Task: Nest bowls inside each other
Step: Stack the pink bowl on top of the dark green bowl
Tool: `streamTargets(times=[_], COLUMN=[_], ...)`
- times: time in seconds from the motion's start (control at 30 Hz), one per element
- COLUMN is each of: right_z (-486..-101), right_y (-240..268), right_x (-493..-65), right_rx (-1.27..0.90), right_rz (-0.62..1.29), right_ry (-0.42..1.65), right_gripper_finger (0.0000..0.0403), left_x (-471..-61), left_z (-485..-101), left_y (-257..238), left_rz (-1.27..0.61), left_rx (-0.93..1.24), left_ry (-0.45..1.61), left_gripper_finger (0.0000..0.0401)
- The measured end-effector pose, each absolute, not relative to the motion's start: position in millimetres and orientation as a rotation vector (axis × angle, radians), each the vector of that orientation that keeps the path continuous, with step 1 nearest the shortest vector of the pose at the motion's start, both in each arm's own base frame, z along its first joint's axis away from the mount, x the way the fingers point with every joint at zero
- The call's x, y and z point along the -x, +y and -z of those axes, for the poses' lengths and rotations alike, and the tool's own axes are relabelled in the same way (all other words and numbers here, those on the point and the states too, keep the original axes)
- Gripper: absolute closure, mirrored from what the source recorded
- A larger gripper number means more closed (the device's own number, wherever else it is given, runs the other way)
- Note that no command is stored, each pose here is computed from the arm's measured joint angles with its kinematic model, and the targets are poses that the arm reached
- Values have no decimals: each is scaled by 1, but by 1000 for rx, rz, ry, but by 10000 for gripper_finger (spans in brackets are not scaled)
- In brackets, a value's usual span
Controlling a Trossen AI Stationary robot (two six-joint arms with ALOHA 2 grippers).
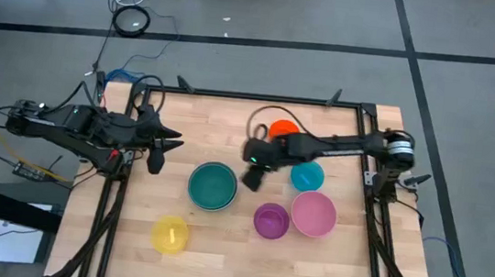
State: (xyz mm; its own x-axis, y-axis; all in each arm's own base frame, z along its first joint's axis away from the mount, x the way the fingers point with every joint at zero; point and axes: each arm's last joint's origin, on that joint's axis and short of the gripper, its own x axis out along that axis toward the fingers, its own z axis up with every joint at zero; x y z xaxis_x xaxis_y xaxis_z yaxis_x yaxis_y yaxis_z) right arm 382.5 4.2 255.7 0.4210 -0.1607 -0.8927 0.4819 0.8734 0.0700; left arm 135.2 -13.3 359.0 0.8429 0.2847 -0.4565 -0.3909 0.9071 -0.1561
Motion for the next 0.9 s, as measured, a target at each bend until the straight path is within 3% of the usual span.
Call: streamTargets(times=[0.17,0.4,0.6,0.9], right_z=[-277,-294,-278,-244], right_y=[42,110,147,156], right_x=[-333,-298,-284,-271], right_rx=[-335,-531,-540,-540], right_rz=[539,482,504,575], right_ry=[1263,1311,1385,1417], right_gripper_finger=[244,231,221,218], left_x=[-133,-134,-134,-134], left_z=[-356,-356,-356,-356], left_y=[-13,-13,-13,-13], left_rz=[-371,-371,-371,-372], left_rx=[248,251,253,254], left_ry=[476,473,470,470], left_gripper_finger=[279,279,279,279])
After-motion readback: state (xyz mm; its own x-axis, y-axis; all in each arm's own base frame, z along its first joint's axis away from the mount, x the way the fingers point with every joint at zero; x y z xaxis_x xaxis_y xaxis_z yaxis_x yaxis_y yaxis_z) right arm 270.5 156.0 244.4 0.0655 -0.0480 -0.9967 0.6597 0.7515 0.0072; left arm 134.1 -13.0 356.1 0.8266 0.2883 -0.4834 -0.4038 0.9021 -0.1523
